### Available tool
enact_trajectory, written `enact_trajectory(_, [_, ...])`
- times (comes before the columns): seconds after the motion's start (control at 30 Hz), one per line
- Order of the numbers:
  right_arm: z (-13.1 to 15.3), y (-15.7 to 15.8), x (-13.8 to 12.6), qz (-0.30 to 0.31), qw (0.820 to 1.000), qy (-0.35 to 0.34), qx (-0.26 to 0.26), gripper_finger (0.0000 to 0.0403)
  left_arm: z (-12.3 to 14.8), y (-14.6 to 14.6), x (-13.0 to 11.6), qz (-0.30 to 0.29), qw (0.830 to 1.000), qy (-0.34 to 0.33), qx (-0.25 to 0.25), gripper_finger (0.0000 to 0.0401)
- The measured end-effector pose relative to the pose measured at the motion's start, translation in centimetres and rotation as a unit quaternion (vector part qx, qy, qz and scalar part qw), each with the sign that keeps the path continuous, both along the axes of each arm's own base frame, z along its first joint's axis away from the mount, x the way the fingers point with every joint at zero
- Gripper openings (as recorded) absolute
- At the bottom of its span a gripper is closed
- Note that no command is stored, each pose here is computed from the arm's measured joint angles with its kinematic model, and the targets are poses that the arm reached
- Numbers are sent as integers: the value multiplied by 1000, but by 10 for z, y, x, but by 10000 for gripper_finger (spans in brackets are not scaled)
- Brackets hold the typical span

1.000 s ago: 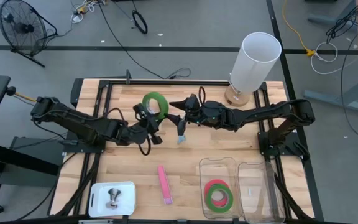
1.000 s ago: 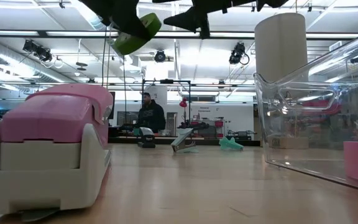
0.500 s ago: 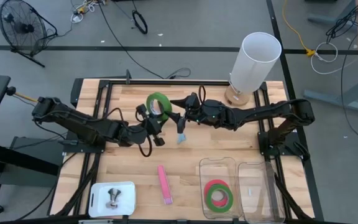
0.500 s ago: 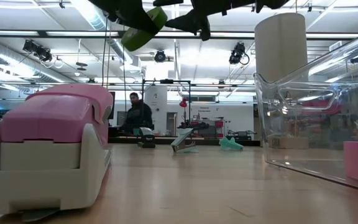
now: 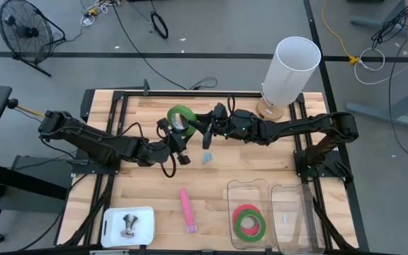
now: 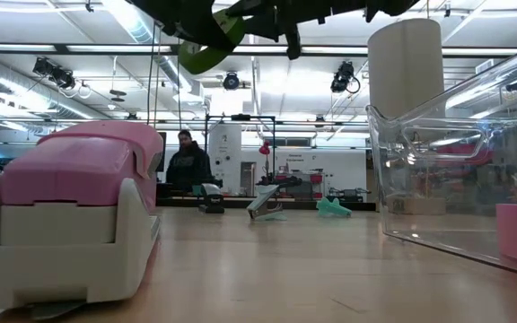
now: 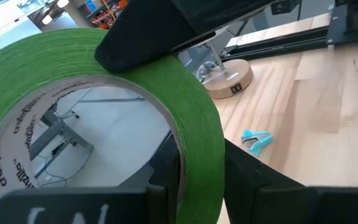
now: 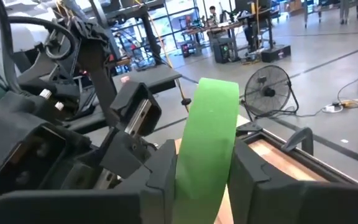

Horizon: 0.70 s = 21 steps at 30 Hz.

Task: Pick and place Stapler, Stapler remover, tape
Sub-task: Put the tape into the left transparent bin

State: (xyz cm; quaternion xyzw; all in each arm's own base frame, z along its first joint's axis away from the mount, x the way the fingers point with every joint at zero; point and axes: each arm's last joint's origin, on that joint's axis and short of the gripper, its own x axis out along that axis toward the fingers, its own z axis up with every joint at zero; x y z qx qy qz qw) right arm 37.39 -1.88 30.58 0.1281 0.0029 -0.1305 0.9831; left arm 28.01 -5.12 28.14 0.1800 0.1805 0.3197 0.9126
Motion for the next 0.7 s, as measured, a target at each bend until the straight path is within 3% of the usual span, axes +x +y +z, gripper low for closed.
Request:
enact_trajectory(0.13, [0,1,0,3,1000,4,-6,89,0,0,0,-1,1000,-3,-4,94])
enact_trajectory(0.43, [-6,0,0,10,999,32,-38,88,3,-5,-1,-4,1000,-12,-5,202])
enact_trajectory(0.7, [4,-9,-17,-11,996,80,-45,88,4,-26,-12,41,998,0,57,202])
